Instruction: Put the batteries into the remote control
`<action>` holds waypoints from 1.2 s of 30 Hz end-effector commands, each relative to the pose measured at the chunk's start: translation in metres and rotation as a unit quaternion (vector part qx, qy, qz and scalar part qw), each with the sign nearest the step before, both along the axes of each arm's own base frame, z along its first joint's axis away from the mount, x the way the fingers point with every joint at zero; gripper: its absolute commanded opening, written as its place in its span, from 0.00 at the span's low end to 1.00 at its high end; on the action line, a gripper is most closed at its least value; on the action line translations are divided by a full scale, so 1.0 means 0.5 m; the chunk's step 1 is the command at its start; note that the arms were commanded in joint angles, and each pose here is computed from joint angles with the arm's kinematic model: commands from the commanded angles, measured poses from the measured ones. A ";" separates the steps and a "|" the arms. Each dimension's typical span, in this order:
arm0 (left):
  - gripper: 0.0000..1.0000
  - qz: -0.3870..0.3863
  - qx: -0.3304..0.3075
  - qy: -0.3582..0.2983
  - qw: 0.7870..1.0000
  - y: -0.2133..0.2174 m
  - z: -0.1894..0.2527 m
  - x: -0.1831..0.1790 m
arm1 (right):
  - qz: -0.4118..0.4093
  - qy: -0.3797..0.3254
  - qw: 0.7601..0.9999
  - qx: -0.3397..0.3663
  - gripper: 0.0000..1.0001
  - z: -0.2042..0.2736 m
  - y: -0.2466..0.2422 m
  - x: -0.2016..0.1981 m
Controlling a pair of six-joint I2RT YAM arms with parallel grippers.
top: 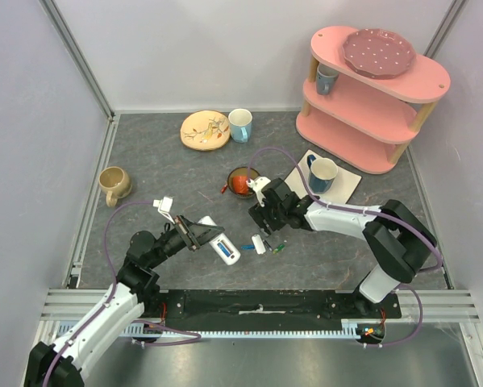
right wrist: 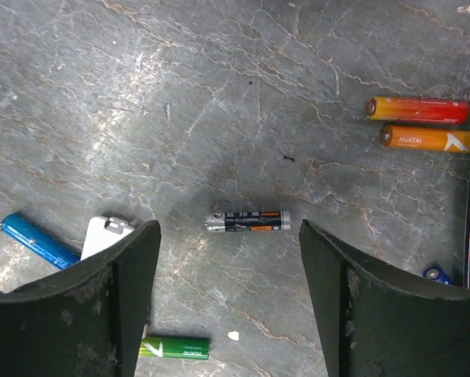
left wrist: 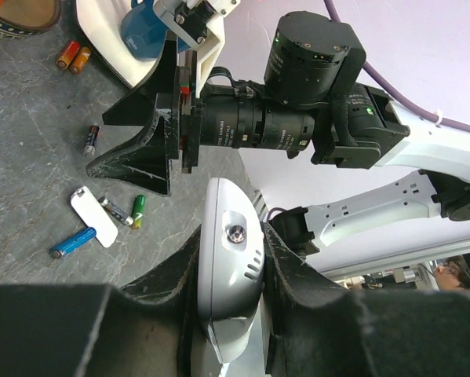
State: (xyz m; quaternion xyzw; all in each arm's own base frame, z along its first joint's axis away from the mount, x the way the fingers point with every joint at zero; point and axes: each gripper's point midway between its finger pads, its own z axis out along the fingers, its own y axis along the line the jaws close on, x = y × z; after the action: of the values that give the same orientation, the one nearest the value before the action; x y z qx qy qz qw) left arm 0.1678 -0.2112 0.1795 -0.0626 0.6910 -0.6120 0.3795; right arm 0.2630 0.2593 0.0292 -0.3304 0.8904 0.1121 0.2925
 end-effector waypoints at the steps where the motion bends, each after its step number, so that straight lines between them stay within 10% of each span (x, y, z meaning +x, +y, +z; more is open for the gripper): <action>1: 0.02 0.013 0.002 -0.032 0.999 0.004 0.026 0.013 | 0.009 -0.011 1.000 0.008 0.79 0.003 0.008 0.022; 36: 0.02 0.008 0.000 -0.025 1.000 0.002 0.009 0.011 | 0.013 0.031 0.999 0.008 0.58 -0.044 -0.002 0.001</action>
State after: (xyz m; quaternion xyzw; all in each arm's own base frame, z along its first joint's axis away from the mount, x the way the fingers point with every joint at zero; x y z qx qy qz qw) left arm 0.1703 -0.2125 0.1719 -0.0662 0.7010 -0.6051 0.3716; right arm 0.2709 0.2561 0.0167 -0.3303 0.8927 0.1213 0.2817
